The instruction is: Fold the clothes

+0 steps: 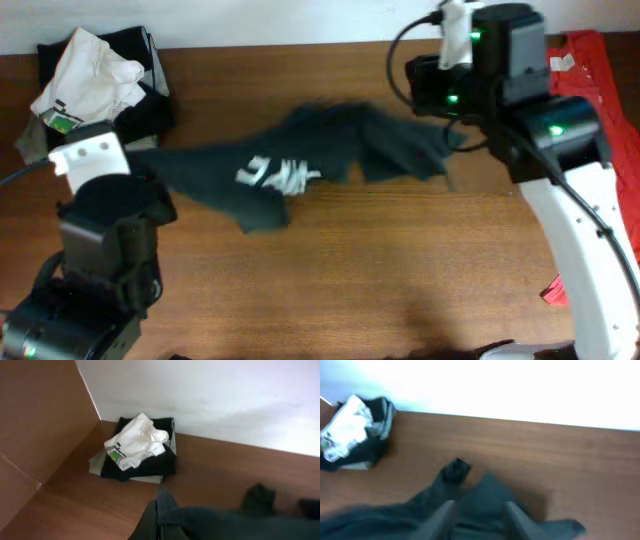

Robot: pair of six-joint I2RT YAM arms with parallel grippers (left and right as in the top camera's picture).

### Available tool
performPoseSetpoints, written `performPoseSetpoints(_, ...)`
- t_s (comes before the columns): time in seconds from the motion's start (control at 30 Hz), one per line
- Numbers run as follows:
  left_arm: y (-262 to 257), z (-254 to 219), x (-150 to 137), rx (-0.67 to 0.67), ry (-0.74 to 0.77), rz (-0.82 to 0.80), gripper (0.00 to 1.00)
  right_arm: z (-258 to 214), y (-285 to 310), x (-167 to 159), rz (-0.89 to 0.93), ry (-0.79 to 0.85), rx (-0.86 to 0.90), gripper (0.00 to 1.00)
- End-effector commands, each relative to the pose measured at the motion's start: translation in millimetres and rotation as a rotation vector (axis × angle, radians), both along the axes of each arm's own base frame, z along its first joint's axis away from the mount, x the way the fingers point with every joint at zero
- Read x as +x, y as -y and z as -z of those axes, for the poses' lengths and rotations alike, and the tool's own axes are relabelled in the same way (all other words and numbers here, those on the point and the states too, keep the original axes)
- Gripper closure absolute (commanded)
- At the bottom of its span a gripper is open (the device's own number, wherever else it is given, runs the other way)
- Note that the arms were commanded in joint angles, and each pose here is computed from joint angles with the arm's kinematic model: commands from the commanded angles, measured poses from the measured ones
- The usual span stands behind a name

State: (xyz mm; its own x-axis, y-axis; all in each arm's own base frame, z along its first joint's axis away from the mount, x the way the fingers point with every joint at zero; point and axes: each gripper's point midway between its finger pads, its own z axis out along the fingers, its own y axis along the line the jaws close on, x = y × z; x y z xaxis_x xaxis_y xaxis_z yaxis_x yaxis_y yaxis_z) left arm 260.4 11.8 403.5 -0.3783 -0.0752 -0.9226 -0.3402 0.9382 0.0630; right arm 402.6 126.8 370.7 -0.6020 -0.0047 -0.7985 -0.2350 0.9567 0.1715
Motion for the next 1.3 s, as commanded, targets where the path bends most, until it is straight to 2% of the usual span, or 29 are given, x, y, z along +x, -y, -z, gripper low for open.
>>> performPoseSetpoints(0.0, 15.9, 14.6, 23.3, -0.017, -0.067, 0.034, 1.00, 28.4, -6.0, 1.8, -0.019, -0.096, -0.011, 0.46)
performPoseSetpoints(0.1, 27.0, 43.0, 42.8, -0.002, -0.173, 0.042, 1.00, 58.6, -6.7, 5.7, -0.006, -0.197, -0.026, 0.24)
performPoseSetpoints(0.13, 29.6, 58.7, 49.9, 0.011, -0.231, 0.032, 1.00, 74.3, -4.2, 6.8, 0.023, -0.258, -0.018, 0.11)
performPoseSetpoints(0.23, 35.1, 95.9, 65.1, 0.066, -0.374, 0.025, 1.00, 111.8, 13.6, 9.0, 0.113, -0.407, -0.006, 0.05)
performPoseSetpoints(0.37, 40.2, 139.1, 77.6, 0.110, -0.528, 0.005, 1.00, 155.2, 54.7, -0.4, 0.250, -0.611, -0.007, 0.05)
performPoseSetpoints(0.53, 43.5, 158.6, 85.4, 0.132, -0.587, 0.001, 1.00, 165.9, 109.7, -11.7, 0.386, -0.701, 0.010, 0.05)
performPoseSetpoints(0.67, 43.8, 162.1, 86.1, 0.137, -0.599, 0.000, 1.00, 175.0, 138.9, -43.3, 0.465, -0.837, 0.016, 0.14)
performPoseSetpoints(0.77, 43.8, 162.1, 86.1, 0.137, -0.599, 0.000, 1.00, 188.3, 138.3, -57.5, 0.467, -0.906, 0.006, 0.15)
performPoseSetpoints(0.87, 43.8, 162.3, 86.0, 0.137, -0.600, 0.000, 1.00, 232.9, 126.3, -75.9, 0.438, -1.009, -0.003, 0.15)
performPoseSetpoints(0.97, 43.8, 162.1, 86.1, 0.137, -0.599, 0.000, 0.99, 279.3, 107.1, -88.7, 0.386, -1.068, 0.059, 0.16)
performPoseSetpoints(1.07, 43.8, 162.4, 86.2, 0.137, -0.600, 0.000, 0.99, 306.6, 98.1, -91.6, 0.361, -1.064, 0.107, 0.24)
performPoseSetpoints(1.17, 43.8, 162.5, 86.2, 0.137, -0.600, 0.000, 1.00, 322.0, 95.0, -86.6, 0.335, -1.025, 0.123, 0.37)
performPoseSetpoints(1.27, 44.0, 162.5, 86.8, 0.137, -0.599, 0.000, 0.99, 335.0, 94.7, -84.3, 0.332, -0.995, 0.126, 0.38)
